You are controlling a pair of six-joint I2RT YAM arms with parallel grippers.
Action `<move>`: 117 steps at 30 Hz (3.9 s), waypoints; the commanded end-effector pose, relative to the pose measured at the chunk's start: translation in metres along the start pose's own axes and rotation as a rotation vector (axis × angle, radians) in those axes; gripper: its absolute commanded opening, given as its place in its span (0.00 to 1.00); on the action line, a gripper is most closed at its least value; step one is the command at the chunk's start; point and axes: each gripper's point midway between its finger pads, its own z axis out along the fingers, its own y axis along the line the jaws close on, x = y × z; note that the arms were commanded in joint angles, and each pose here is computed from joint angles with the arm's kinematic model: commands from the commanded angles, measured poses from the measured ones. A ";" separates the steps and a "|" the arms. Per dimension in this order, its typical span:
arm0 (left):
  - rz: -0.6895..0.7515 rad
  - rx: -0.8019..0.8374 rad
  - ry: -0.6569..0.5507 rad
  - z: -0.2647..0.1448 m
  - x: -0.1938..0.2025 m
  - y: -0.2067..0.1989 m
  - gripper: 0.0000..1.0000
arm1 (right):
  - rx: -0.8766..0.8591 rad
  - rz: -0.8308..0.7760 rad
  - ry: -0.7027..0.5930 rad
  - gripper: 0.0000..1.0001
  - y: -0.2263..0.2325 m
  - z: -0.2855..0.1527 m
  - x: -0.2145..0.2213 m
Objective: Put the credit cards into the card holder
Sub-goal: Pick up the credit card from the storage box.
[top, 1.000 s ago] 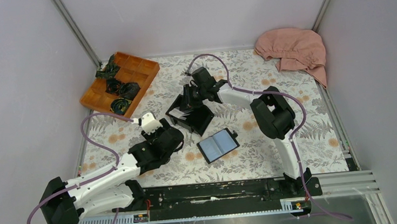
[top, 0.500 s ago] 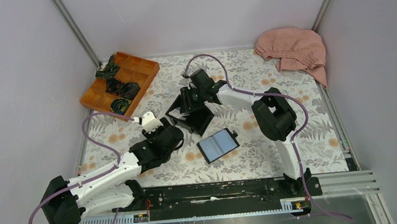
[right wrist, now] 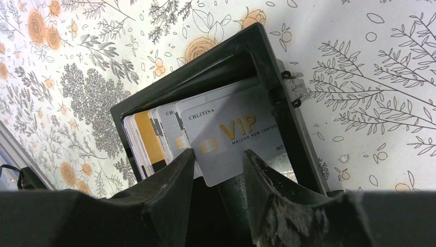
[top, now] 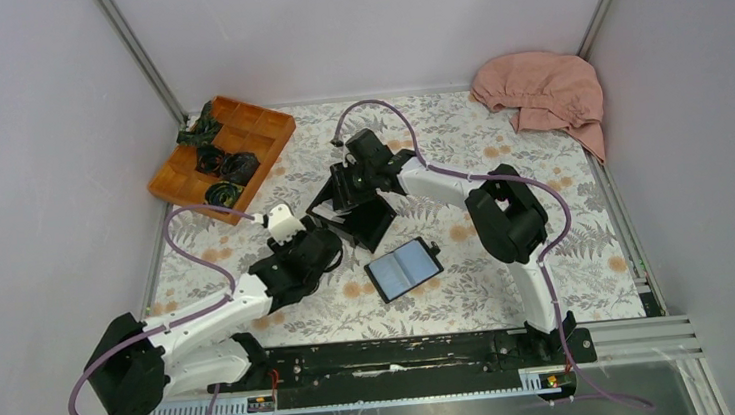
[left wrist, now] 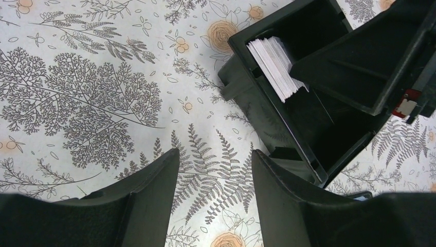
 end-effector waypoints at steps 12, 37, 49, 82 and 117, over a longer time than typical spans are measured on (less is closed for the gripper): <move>-0.030 -0.024 0.018 0.034 0.009 -0.003 0.61 | 0.063 -0.058 0.027 0.34 -0.001 -0.013 0.005; -0.031 -0.089 0.038 0.092 -0.011 -0.011 0.61 | 0.044 -0.029 -0.015 0.10 0.003 -0.024 -0.007; -0.017 -0.089 0.038 0.107 -0.023 -0.017 0.61 | 0.117 -0.055 -0.045 0.52 -0.009 -0.021 -0.020; -0.015 -0.078 0.039 0.118 -0.029 -0.021 0.61 | -0.281 0.295 -0.011 0.47 0.024 -0.022 -0.015; -0.016 -0.070 0.043 0.121 -0.028 -0.024 0.61 | -0.223 0.254 -0.055 0.28 0.022 -0.037 -0.026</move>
